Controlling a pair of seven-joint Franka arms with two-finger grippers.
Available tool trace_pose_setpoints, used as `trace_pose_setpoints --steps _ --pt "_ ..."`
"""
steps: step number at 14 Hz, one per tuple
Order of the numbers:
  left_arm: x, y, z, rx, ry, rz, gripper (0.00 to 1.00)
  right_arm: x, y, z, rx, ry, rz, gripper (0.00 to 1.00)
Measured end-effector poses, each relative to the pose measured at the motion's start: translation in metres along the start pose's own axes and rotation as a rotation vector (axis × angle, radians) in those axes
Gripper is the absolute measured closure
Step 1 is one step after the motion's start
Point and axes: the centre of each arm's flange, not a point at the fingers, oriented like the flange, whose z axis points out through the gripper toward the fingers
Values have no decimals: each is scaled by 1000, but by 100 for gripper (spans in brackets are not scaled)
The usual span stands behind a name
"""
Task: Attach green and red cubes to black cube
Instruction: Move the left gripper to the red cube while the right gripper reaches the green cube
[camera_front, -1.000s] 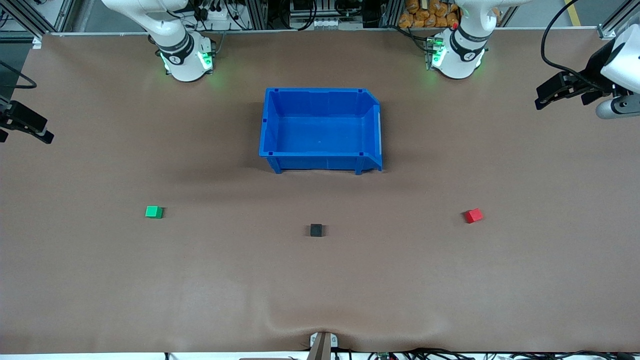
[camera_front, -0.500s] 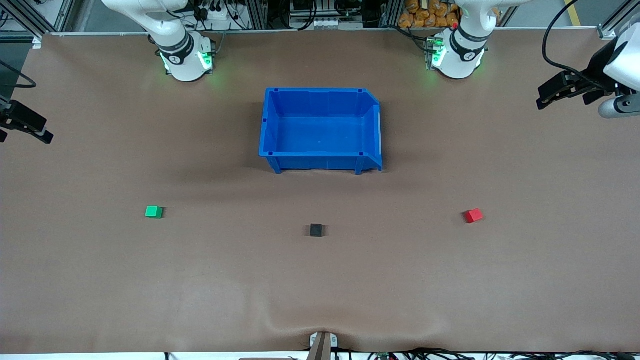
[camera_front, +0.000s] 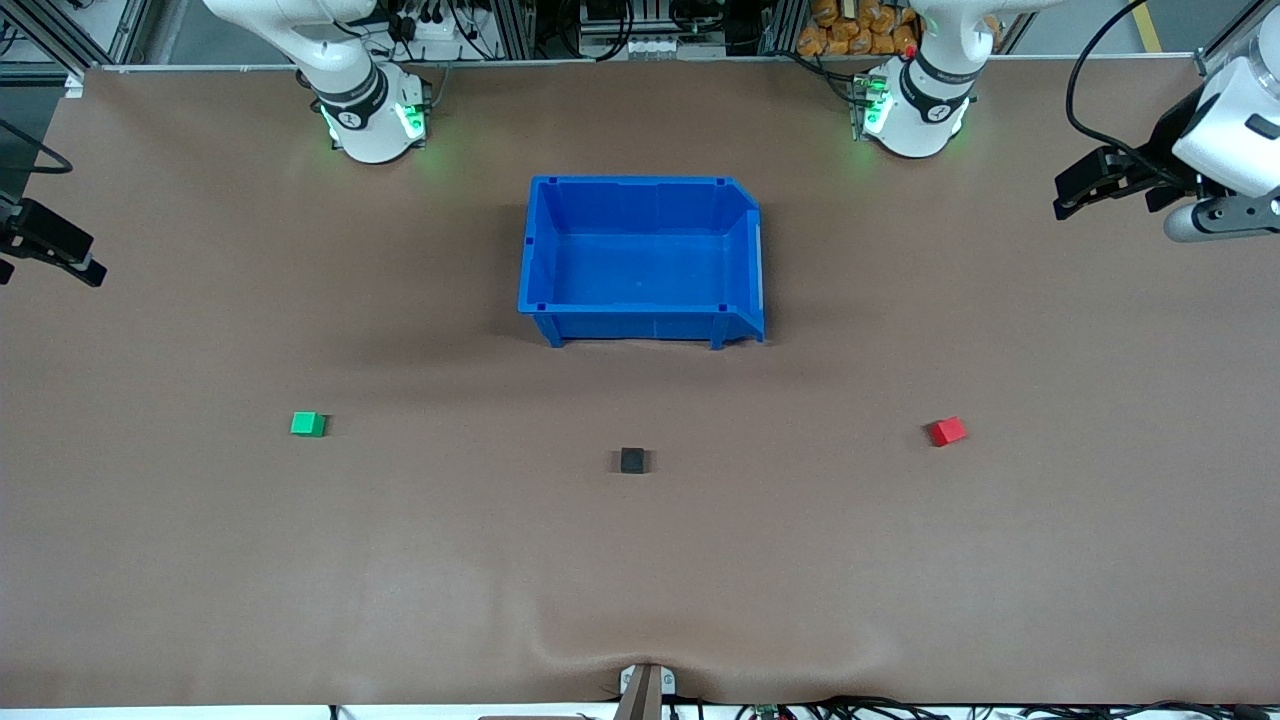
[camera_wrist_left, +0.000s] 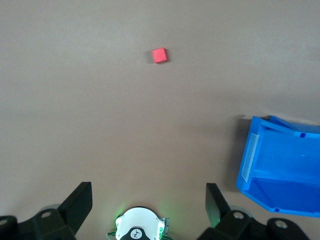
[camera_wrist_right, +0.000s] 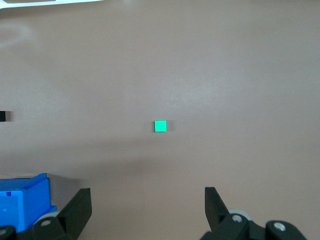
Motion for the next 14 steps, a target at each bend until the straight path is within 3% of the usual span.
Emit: trace_pose_setpoints --steps 7,14 --pt "13 -13 39 2 -25 -28 0 -1 2 1 0 -8 3 0" --pt "25 3 97 0 -5 -3 0 -1 1 22 0 -94 4 0"
